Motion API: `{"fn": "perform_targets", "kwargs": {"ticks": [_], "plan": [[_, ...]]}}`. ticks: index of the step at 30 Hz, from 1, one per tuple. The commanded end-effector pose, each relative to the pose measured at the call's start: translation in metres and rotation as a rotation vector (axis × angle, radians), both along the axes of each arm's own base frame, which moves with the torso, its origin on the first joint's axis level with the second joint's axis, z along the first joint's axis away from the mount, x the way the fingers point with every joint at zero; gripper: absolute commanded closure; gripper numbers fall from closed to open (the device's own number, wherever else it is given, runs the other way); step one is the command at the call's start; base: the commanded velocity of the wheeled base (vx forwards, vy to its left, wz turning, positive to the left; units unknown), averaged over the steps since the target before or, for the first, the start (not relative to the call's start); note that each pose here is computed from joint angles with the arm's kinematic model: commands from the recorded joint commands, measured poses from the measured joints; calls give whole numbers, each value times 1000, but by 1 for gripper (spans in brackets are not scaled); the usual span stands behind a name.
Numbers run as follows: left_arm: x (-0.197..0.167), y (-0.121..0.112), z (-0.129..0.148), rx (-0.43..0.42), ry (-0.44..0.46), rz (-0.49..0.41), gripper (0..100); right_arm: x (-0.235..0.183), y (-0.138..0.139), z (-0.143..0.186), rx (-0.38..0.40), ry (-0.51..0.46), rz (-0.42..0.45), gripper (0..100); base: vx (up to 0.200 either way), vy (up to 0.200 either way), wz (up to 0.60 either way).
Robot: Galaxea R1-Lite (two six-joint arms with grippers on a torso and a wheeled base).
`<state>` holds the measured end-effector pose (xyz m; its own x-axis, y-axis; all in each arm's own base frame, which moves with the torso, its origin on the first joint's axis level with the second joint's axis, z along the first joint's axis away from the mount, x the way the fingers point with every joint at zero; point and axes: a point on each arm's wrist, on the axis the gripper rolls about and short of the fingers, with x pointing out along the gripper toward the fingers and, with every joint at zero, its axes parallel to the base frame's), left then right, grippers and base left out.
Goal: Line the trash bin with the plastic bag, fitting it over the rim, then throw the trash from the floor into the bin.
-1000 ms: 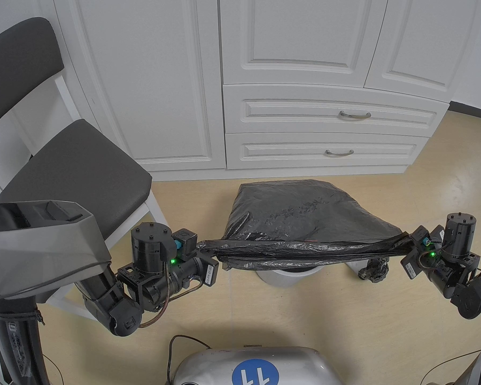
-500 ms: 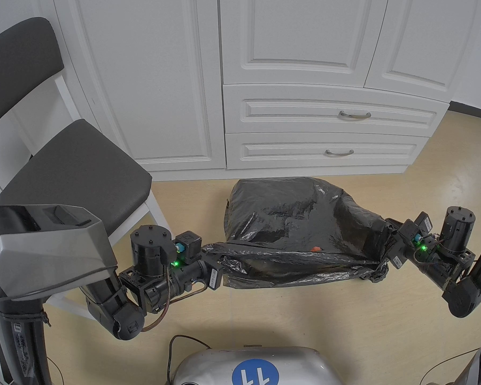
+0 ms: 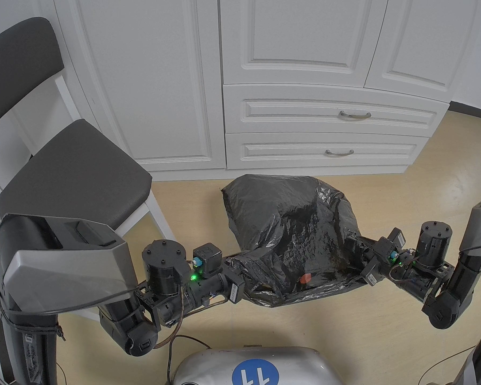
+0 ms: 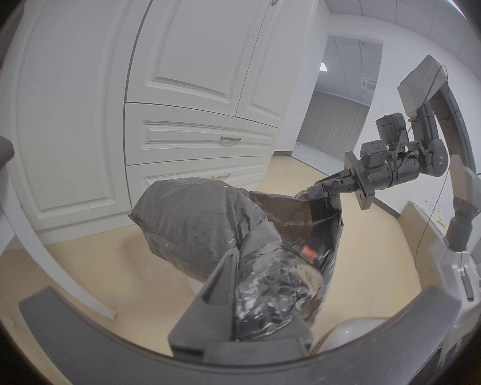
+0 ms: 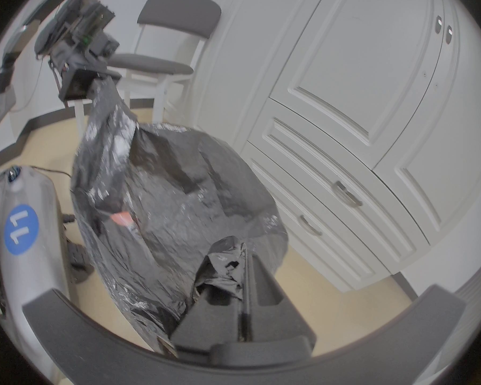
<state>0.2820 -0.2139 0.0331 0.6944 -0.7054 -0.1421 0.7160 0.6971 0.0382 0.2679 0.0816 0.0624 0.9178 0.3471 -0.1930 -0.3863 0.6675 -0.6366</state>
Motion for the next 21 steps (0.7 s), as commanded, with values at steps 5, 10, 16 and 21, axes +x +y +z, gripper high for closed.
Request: {"fn": "perform_targets", "kwargs": {"ticks": [5, 10, 16, 21], "plan": [[-3, -10, 12, -86, 26, -14, 100, -24, 29, 33, 156, -73, 28, 100, 0, 0, 0], [1, -13, 14, -92, 13, 33, 100, -22, 50, 44, 246, -115, -80, 100, 0, 0, 0], [-8, -24, 14, -84, 23, 35, 100, -17, 72, 39, 308, -63, -107, 100, 0, 0, 0], [-19, -41, 5, -84, 54, 22, 100, -14, 92, 35, 371, -35, -119, 100, 0, 0, 0]]}}
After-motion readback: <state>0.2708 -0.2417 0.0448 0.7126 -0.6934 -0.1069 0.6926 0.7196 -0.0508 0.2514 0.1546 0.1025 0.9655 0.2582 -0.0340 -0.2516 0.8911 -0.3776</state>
